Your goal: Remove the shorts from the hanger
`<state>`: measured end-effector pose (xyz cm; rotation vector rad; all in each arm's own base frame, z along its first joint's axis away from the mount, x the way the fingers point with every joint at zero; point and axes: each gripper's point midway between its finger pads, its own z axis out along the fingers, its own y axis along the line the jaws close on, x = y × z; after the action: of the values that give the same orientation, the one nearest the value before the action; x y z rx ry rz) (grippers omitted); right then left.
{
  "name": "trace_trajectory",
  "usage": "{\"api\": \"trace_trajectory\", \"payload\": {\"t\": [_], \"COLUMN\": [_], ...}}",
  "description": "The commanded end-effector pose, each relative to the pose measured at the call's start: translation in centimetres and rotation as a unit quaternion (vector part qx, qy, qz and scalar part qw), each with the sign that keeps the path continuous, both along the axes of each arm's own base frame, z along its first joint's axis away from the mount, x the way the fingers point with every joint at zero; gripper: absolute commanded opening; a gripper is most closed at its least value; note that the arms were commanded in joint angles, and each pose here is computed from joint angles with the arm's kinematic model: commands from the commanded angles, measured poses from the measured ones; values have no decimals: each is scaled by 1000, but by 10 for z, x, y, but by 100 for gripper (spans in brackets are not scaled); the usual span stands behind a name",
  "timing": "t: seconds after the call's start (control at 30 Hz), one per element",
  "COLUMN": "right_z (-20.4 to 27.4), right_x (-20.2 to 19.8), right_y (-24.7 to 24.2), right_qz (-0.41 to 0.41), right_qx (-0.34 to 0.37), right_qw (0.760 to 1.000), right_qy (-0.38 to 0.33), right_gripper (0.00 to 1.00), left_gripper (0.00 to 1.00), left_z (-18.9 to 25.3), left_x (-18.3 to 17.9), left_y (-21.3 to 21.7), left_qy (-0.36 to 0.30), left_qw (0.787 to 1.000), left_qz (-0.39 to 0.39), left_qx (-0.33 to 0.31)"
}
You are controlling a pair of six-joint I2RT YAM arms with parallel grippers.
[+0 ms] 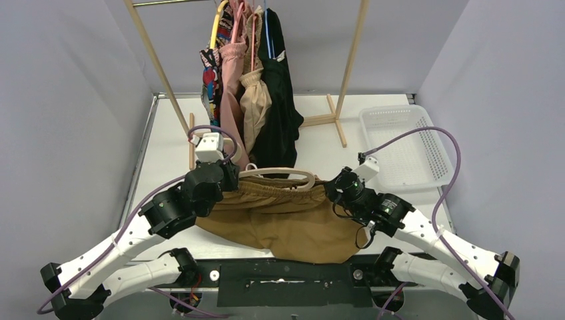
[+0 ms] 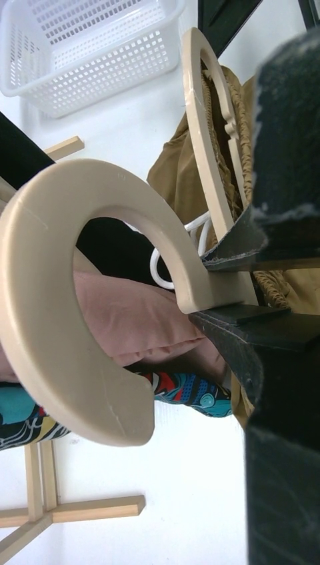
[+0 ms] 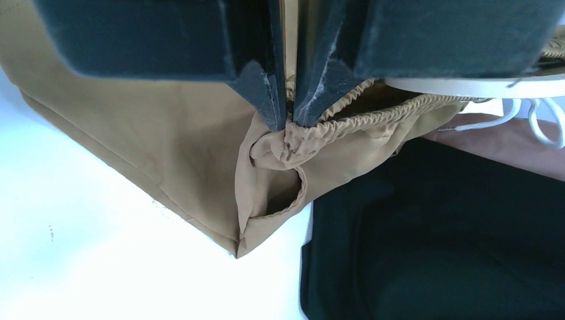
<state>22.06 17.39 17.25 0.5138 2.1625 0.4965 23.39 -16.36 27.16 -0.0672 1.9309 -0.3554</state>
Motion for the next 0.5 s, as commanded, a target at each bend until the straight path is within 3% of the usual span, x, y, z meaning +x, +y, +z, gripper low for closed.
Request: {"api": "trace_trajectory", "payload": {"t": [0.0, 0.2, 0.23, 0.33, 0.47], "right_z": [-1, -12, -12, -13, -7], "right_x": [7, 3, 3, 2, 0], "right_y": [9, 28, 25, 8, -6], "right_qz": [31, 98, 96, 70, 54], "right_qx": [-13, -46, -53, -93, -127], "right_qw": [999, 994, 994, 993, 990], "right_qy": [-10, 20, 23, 37, 41], "right_gripper": [8, 18, 25, 56, 67], "left_gripper": [0, 0, 0, 0, 0], "left_z": [16, 13, 12, 11, 10], "left_x": [5, 2, 2, 2, 0], "left_y": [-10, -26, -26, -18, -8], "left_qy": [-20, -7, -6, -3, -6], "left_qw": [999, 997, 997, 998, 998], "left_qz": [-6, -32, -31, -10, 6], "left_qx": [-38, -66, -67, -69, -68]}}
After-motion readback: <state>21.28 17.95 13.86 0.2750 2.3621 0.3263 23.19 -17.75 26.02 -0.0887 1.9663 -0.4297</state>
